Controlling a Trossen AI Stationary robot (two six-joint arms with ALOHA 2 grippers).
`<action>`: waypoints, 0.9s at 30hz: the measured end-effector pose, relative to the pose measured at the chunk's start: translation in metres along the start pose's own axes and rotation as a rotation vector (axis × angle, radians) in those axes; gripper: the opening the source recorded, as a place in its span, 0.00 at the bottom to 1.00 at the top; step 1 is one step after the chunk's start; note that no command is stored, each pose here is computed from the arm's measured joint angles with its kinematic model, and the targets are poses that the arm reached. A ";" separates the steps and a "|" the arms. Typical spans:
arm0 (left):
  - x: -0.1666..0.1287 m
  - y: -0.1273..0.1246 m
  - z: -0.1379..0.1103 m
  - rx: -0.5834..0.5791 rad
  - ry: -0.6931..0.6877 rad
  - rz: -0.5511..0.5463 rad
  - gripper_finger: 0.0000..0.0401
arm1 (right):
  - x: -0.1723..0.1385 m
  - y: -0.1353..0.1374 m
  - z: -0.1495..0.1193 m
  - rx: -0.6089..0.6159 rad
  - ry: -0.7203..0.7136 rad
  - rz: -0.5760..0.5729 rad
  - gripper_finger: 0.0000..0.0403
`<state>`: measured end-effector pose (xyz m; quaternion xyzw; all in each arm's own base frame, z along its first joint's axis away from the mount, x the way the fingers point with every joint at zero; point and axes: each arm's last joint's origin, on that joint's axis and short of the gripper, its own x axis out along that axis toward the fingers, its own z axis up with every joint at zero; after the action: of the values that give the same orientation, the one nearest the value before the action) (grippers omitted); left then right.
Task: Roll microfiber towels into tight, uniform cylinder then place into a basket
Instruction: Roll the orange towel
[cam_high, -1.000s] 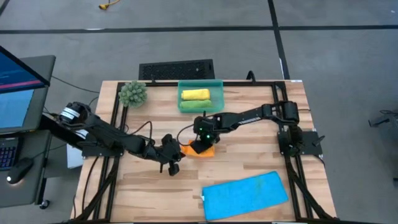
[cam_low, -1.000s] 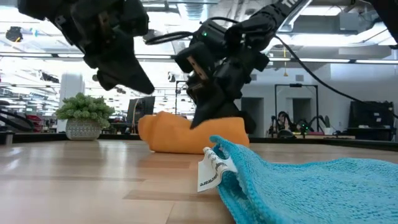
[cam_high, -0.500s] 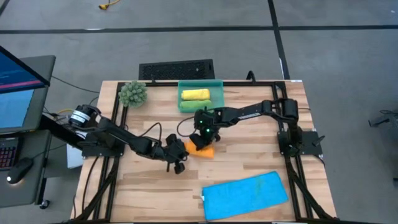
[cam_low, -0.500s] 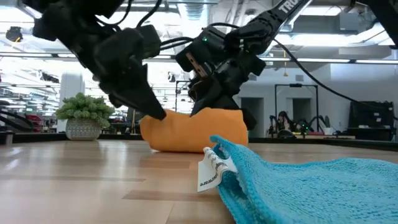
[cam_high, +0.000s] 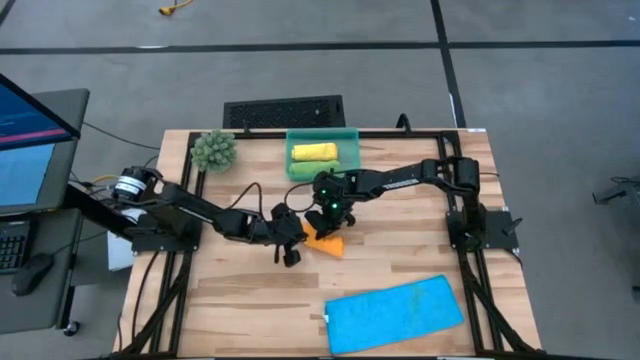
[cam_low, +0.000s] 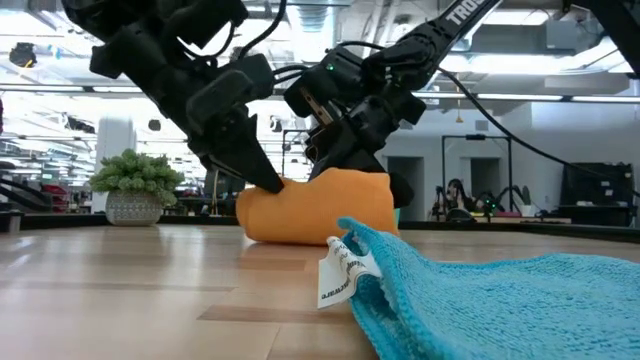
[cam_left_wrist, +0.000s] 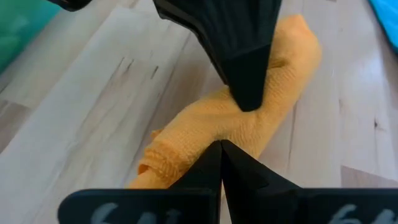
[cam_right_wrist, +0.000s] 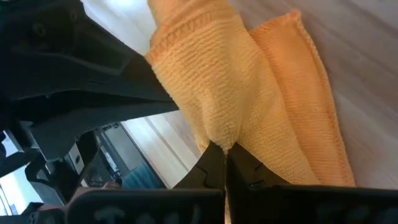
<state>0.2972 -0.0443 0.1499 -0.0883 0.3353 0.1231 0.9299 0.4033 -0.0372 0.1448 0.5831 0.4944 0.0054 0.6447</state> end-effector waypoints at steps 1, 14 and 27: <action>0.001 0.002 0.001 0.006 0.002 0.000 0.00 | 0.000 0.000 0.000 0.003 0.000 0.000 0.03; 0.019 0.013 -0.006 0.002 0.057 -0.028 0.00 | 0.002 0.000 -0.001 -0.010 -0.046 -0.032 0.12; 0.035 0.011 -0.015 -0.063 0.084 -0.047 0.00 | 0.003 0.001 -0.002 -0.082 -0.077 -0.060 0.42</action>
<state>0.3106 -0.0316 0.1152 -0.1302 0.3678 0.1080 0.9144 0.4043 -0.0337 0.1434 0.5409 0.4858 -0.0158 0.6864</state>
